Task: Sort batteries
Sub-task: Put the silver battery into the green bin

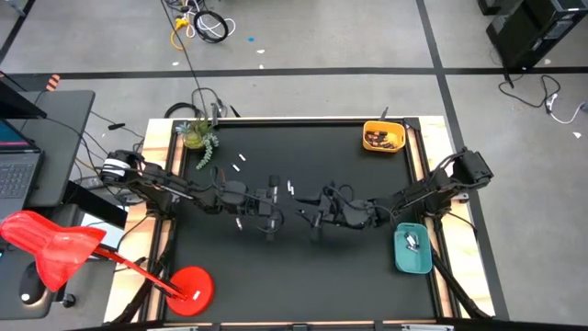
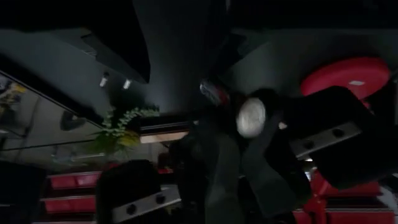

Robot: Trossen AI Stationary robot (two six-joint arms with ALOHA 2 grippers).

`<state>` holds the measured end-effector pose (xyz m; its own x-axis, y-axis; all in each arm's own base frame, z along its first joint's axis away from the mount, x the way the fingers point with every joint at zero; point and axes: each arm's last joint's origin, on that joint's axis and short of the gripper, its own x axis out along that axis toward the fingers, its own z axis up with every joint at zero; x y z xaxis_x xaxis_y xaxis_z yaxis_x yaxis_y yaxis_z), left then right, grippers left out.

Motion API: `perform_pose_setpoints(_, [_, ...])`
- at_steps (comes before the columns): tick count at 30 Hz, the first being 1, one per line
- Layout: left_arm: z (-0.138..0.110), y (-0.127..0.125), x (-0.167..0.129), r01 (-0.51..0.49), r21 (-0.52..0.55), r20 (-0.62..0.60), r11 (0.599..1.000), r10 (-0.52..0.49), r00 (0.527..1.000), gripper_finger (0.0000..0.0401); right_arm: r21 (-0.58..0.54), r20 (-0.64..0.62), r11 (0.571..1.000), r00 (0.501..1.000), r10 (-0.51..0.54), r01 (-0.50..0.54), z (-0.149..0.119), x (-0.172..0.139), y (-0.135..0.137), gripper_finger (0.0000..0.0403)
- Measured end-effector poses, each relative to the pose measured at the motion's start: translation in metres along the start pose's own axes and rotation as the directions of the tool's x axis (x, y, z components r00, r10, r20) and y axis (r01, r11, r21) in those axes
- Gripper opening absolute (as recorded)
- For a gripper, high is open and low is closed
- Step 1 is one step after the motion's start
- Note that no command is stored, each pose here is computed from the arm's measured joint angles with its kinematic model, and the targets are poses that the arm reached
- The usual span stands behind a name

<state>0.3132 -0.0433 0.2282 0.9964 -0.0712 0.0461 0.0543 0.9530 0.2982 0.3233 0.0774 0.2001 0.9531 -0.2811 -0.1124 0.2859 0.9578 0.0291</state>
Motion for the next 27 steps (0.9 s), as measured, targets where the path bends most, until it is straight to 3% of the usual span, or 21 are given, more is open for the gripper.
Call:
perform_pose_setpoints(6, [0.0,0.001,0.0,-0.022,0.0,-0.008,1.0,0.022,1.0,0.0,-0.027,-0.017,0.999,1.0,0.025,-0.026,0.009,0.007,0.002,0.0159])
perform_pose_setpoints(10, [-0.001,0.003,0.0,-0.088,0.002,-0.031,0.996,0.088,0.996,0.0,-0.046,-0.022,0.999,1.0,0.009,-0.01,0.012,0.008,0.003,0.0158])
perform_pose_setpoints(13, [-0.008,0.006,-0.001,-0.169,0.023,-0.115,0.985,0.171,0.979,0.0,-0.065,-0.078,0.984,0.982,-0.172,0.167,0.004,0.008,-0.004,0.0151])
perform_pose_setpoints(15, [-0.018,0.006,-0.003,-0.203,0.046,-0.224,0.978,0.209,0.952,0.0,-0.062,-0.147,0.974,0.963,-0.225,0.218,-0.002,0.005,-0.01,0.0145])
perform_pose_setpoints(17, [-0.027,0.001,-0.016,-0.147,0.012,-0.302,0.989,0.143,0.943,0.0003,-0.015,-0.191,0.984,0.966,-0.175,0.175,-0.001,0.0,-0.009,0.0143])
perform_pose_setpoints(19, [-0.031,-0.012,-0.028,-0.01,-0.067,-0.309,0.998,-0.012,0.951,0.0009,-0.001,-0.231,0.994,0.967,-0.109,0.112,0.0,-0.01,0.001,0.0142])
perform_pose_setpoints(22, [-0.045,-0.034,-0.045,0.098,-0.192,-0.39,0.976,-0.167,0.906,0.0028,-0.03,-0.291,0.995,0.951,-0.101,0.096,-0.006,-0.026,0.013,0.0142])
perform_pose_setpoints(24, [-0.049,-0.042,-0.05,0.076,-0.241,-0.427,0.968,-0.176,0.887,0.0052,-0.029,-0.29,0.99,0.947,-0.14,0.137,-0.008,-0.03,0.016,0.0142])
perform_pose_setpoints(27, [-0.058,-0.05,-0.049,0.02,-0.216,-0.479,0.976,-0.124,0.869,0.0108,-0.023,-0.293,0.988,0.944,-0.152,0.152,-0.01,-0.03,0.016,0.0142])
